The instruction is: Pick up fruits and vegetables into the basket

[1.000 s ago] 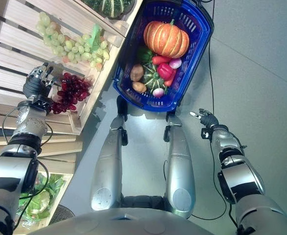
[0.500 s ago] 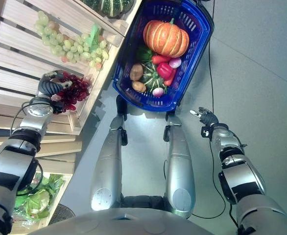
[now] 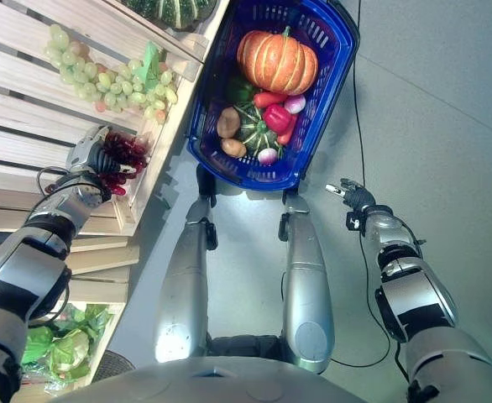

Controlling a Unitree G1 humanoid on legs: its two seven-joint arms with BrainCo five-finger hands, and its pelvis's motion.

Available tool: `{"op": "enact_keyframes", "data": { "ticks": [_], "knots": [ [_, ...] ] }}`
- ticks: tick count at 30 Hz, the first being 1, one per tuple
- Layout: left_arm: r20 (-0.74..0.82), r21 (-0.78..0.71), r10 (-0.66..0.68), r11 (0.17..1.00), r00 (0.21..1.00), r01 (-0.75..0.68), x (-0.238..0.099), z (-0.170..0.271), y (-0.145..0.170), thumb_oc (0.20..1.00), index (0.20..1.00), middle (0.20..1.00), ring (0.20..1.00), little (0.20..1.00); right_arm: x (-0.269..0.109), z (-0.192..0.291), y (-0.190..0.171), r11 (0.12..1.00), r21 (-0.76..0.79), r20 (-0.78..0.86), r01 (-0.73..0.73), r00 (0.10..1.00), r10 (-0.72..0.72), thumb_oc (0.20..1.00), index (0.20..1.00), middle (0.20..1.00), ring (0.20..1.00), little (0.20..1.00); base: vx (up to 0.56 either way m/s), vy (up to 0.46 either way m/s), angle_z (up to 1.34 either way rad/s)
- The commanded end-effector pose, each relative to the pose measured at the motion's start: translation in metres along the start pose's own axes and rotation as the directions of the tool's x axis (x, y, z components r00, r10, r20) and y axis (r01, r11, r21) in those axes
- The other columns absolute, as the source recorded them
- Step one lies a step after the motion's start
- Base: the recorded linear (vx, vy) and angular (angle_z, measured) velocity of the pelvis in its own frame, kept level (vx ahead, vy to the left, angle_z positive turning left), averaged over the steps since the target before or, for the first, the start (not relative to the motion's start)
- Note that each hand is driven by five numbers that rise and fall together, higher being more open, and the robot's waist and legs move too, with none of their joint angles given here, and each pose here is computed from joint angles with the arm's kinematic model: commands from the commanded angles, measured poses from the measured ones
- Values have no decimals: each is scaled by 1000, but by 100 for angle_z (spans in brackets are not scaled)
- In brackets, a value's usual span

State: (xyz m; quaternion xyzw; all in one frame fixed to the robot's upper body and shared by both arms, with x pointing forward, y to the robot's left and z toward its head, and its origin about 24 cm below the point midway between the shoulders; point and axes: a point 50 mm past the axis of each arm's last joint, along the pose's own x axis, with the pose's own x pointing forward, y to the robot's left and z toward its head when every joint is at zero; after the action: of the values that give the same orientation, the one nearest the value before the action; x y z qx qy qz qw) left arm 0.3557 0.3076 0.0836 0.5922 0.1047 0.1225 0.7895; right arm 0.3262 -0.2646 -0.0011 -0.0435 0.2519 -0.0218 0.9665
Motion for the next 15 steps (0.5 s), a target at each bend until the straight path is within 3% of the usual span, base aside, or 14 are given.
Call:
{"op": "enact_keyframes", "data": {
  "ticks": [1, 15],
  "knots": [
    [-160, 14, -94, 995, 983, 97, -14, -29, -25, 1000, 1000, 1000, 1000, 1000, -7, -20, -14, 999, -12, -57, 41, 998, -41, 1000, 1000, 1000, 1000, 1000, 0, 0, 0],
    [-282, -34, -299, 953, 912, 302, -21, -40, -42, 1000, 1000, 1000, 1000, 1000, -4, -17, -7, 999, -11, -55, 30, 998, -30, 1000, 1000, 1000, 1000, 1000, 0, 0, 0]
  ]
}}
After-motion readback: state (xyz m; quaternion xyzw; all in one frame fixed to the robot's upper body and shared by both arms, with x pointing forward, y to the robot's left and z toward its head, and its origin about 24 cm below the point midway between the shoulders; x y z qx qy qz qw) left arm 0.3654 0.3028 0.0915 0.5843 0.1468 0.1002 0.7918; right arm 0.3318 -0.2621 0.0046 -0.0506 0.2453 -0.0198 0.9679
